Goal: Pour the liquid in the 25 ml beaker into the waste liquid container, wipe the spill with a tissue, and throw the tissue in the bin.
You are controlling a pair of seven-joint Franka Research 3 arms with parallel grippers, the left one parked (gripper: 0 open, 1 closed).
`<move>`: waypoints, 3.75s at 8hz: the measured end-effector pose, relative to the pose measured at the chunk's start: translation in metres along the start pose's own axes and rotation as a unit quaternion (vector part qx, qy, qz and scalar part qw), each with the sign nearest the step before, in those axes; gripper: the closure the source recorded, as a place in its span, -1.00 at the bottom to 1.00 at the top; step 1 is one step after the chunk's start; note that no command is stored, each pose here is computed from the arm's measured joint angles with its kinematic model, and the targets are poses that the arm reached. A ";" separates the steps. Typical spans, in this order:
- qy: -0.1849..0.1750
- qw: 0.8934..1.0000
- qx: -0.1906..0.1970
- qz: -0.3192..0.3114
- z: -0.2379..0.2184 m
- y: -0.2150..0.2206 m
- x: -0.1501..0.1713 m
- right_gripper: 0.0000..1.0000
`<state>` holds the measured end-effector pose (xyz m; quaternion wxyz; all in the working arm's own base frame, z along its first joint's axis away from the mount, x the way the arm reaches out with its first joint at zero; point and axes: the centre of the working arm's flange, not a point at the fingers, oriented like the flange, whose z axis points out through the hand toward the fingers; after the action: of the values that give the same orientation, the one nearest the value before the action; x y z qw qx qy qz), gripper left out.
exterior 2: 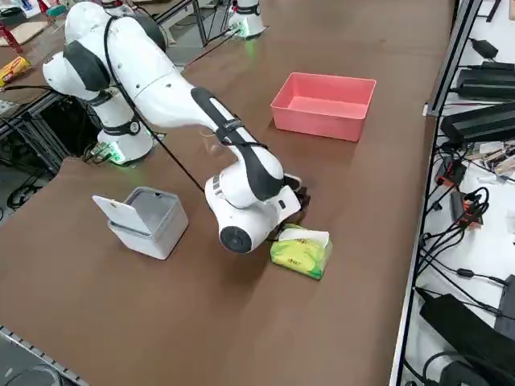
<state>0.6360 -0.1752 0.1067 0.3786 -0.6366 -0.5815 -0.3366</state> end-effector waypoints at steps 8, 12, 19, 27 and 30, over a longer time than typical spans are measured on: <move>-0.002 1.000 0.003 -0.004 0.011 0.004 0.002 -1.00; -0.003 1.000 0.007 -0.009 0.018 0.007 0.007 -1.00; -0.007 1.000 0.011 -0.013 0.026 0.010 0.012 -0.92; -0.008 1.000 0.009 -0.015 0.026 0.011 0.014 0.04; -0.010 1.000 0.006 -0.020 0.022 0.015 0.018 0.04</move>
<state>0.6524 -0.1474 0.1101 0.3695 -0.6258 -0.6000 -0.3344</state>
